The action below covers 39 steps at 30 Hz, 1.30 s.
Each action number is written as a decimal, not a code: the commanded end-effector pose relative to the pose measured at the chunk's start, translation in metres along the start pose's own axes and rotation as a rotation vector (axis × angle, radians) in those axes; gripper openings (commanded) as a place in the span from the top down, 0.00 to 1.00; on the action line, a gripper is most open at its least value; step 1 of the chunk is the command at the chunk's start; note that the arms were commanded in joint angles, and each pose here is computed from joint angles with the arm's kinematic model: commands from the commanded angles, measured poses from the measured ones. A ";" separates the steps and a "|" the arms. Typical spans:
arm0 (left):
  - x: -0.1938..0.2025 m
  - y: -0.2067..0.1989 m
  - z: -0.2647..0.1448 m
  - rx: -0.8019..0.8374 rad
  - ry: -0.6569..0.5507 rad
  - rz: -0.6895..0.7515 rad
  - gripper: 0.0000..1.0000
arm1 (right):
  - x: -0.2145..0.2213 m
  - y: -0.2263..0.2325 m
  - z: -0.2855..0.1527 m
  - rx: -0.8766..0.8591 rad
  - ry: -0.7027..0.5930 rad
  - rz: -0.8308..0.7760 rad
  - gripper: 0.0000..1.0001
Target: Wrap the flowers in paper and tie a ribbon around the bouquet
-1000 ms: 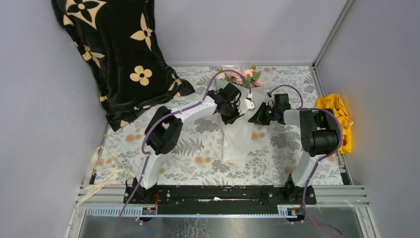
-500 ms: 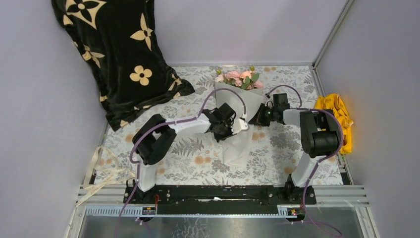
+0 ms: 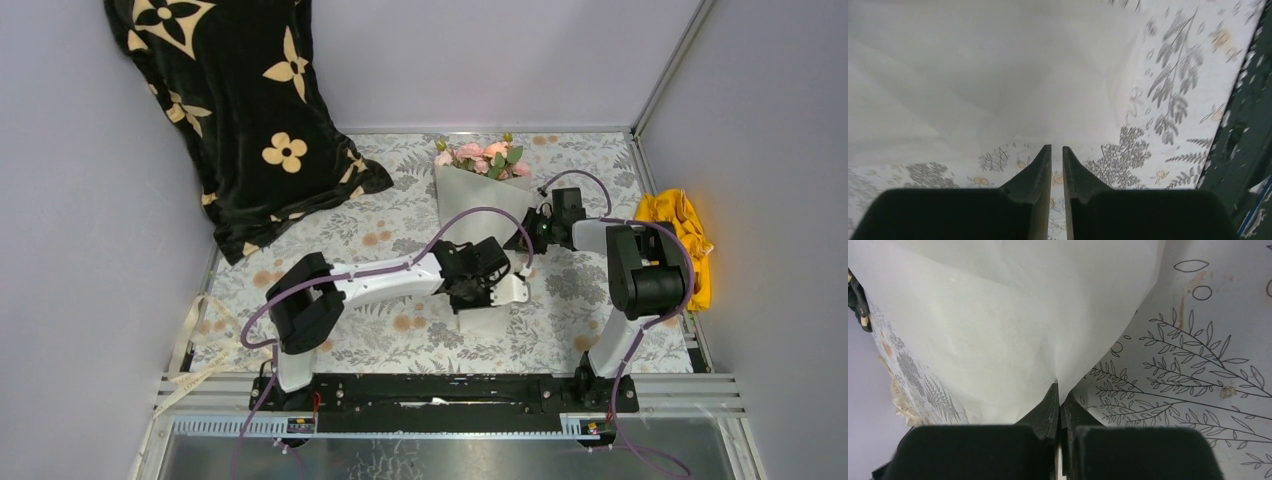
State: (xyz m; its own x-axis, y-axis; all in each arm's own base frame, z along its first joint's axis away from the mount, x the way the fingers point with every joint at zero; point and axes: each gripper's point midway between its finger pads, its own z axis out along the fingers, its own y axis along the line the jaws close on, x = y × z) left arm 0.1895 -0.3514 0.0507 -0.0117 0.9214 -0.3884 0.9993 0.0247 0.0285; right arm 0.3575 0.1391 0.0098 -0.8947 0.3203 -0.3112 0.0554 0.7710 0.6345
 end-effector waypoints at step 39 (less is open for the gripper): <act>-0.074 0.061 -0.016 -0.228 -0.223 -0.127 0.65 | -0.009 0.002 -0.012 0.031 -0.058 -0.022 1.00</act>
State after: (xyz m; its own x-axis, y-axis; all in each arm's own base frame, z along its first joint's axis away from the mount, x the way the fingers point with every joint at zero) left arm 0.1906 -0.3925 0.0874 -0.0054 0.8753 -0.4835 0.9947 0.0544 0.0874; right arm 0.3563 0.1325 0.0134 -0.8794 0.3339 -0.3395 0.0651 0.7906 0.6089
